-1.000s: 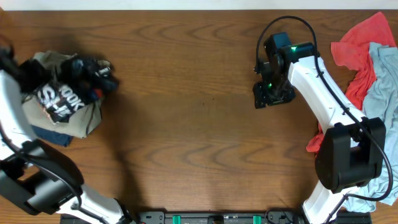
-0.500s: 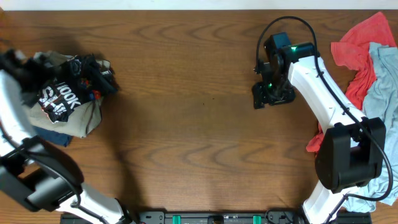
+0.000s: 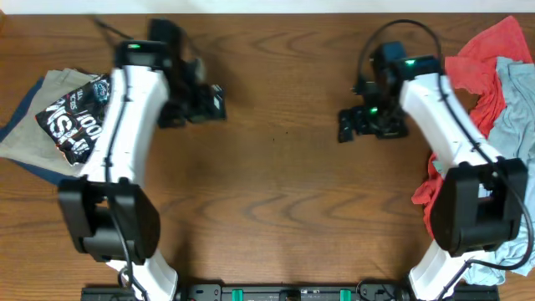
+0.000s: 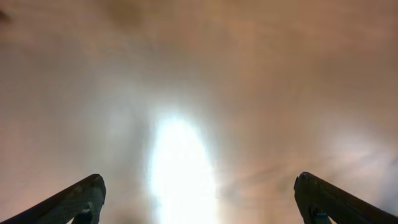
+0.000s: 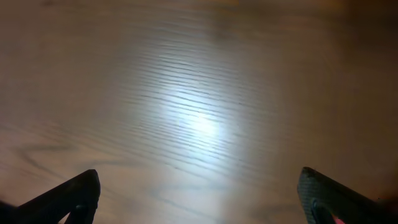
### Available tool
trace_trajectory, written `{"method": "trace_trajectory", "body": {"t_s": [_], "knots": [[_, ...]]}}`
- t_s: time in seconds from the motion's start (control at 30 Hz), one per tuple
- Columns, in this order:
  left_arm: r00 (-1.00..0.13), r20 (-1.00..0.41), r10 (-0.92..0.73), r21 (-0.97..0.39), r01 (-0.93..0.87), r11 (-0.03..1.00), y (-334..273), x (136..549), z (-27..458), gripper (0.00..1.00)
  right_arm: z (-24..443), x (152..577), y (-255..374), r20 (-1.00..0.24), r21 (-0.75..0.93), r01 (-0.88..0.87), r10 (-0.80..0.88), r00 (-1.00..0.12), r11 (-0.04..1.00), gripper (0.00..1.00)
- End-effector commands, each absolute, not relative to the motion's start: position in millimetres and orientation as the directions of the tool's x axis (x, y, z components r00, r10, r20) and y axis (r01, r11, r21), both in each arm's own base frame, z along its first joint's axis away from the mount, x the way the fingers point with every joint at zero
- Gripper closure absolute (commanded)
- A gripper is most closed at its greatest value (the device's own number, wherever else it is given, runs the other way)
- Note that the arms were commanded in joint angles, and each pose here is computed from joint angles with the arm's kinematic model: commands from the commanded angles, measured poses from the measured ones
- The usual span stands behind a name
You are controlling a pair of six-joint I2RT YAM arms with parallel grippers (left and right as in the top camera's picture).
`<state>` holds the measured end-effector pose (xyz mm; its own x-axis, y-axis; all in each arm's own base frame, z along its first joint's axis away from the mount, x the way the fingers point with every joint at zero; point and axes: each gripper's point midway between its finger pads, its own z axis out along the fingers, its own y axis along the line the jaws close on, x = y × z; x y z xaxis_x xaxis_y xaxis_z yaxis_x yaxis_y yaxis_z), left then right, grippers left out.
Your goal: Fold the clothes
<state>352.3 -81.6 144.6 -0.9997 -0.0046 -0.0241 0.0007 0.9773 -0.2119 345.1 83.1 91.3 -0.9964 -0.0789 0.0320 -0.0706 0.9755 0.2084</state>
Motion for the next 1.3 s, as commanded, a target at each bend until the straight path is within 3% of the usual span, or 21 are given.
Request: {"method": "trace_trajectory", "body": {"t_s": [0.0, 0.13, 0.33, 0.47, 0.63, 0.77, 0.9, 1.13, 1.27], "knots": [[-0.996, 0.056, 0.063, -0.058, 0.059, 0.997, -69, 330, 138, 0.02, 92, 337, 56, 0.102, 0.230, 0.070, 0.047, -0.994, 0.971, 0.01], [-0.983, 0.163, 0.085, -0.038, 0.079, 0.996, -71, 300, 142, 0.02, 95, 317, 38, 0.180, 0.227, 0.092, 0.052, -0.982, 0.970, 0.01], [-0.986, 0.153, 0.066, -0.043, 0.060, 0.997, -68, 277, 159, 0.02, 109, 302, 39, 0.180, 0.225, 0.075, 0.034, -0.983, 0.971, 0.01], [-0.998, 0.042, 0.044, -0.058, 0.042, 0.997, -64, 257, 172, 0.02, 123, 297, 40, 0.061, 0.230, 0.063, 0.050, -0.997, 0.971, 0.01], [-0.962, -0.272, 0.027, -0.107, 0.058, 0.993, -59, 233, 192, 0.02, 144, 289, 36, -0.235, 0.215, 0.011, 0.062, -0.970, 0.977, 0.01], [-0.803, -0.596, -0.007, -0.131, 0.089, 0.987, -50, 210, 221, 0.02, 170, 278, 22, -0.511, 0.116, -0.013, 0.049, -0.858, 0.993, 0.01], [-0.555, -0.830, -0.057, -0.162, 0.141, 0.977, -45, 187, 269, 0.02, 199, 260, 22, -0.673, 0.116, -0.037, 0.051, -0.738, 0.993, 0.01], [-0.246, -0.962, -0.121, -0.172, 0.198, 0.965, -32, 124, 318, 0.02, 228, 216, 21, -0.760, 0.113, -0.051, 0.053, -0.648, 0.992, 0.01], [-0.141, -0.980, -0.142, -0.171, 0.217, 0.961, -27, 101, 328, 0.02, 231, 201, 21, -0.771, 0.113, -0.053, 0.053, -0.635, 0.992, 0.01]]}}
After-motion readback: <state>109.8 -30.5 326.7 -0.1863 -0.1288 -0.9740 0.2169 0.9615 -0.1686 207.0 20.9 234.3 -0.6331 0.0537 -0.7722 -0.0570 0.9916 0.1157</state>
